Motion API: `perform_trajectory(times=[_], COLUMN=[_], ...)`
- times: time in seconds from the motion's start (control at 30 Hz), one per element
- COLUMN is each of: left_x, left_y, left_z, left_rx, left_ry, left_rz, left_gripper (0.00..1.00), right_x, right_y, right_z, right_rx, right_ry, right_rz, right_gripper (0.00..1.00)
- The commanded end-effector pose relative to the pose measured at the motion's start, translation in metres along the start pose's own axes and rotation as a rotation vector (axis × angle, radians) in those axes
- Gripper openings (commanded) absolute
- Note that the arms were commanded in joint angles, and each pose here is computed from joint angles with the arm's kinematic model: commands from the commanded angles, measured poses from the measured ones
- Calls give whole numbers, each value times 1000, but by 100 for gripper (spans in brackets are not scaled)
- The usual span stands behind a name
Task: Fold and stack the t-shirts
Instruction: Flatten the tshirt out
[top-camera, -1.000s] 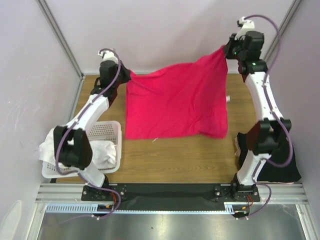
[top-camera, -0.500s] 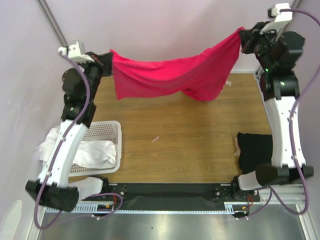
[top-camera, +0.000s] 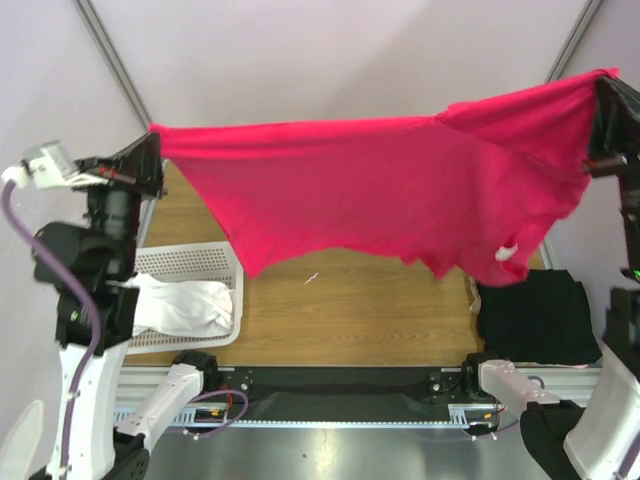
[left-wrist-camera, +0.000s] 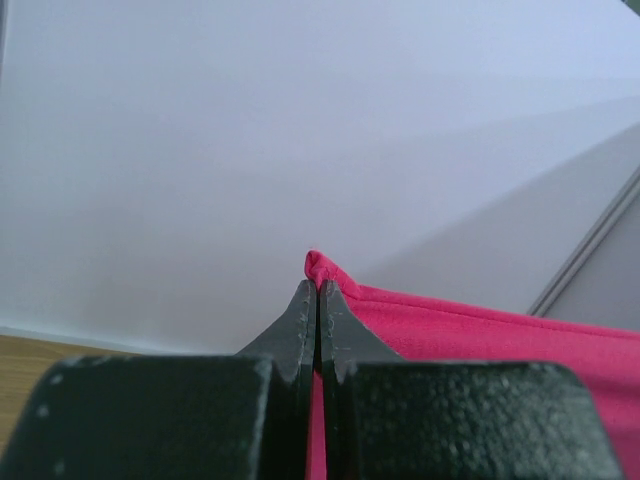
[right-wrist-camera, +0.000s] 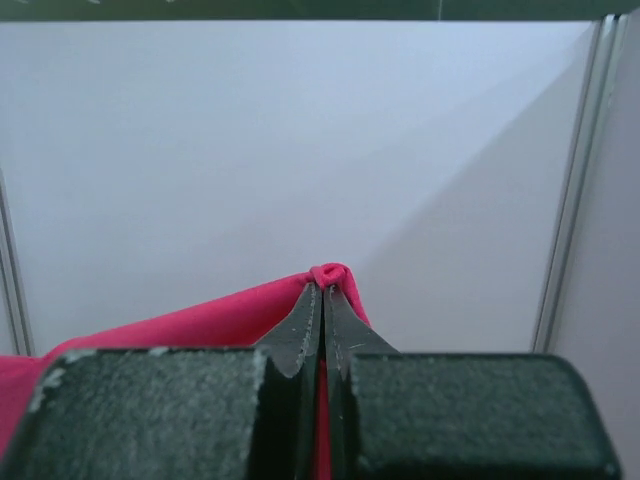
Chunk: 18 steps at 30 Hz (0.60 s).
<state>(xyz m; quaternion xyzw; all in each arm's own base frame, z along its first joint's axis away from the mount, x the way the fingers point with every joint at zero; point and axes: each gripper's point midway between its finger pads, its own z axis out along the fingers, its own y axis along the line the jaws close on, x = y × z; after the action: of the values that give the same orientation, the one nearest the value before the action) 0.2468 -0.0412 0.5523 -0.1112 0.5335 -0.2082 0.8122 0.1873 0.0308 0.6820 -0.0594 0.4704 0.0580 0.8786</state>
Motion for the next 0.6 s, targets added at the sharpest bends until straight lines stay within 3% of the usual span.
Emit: perform_trajectory(times=[0.0,0.13,0.27,0.4,0.57], left_x=[-21,-33,-3,47,137], left_y=[-4,7,25,40,67], left_z=[-28,-53,-40,-19,1], left_rx=[-4,-94,-185,-212,-251], left_ry=[3,48,149,220,363], left_rz=[-12,-5,13,6,-16], left_gripper=[0,0,0,0,0], right_x=[-12,-23,14,75,180], right_y=[-4,-8,-24,-32,-39], right_z=[-20,-42,-45,-33,-13], right_rx=[30,70,159,183,177], right_ry=[29,46,164,299,464], right_rz=[-28,-33,-18,-31,-65], right_gripper=[0,0,0,0,0])
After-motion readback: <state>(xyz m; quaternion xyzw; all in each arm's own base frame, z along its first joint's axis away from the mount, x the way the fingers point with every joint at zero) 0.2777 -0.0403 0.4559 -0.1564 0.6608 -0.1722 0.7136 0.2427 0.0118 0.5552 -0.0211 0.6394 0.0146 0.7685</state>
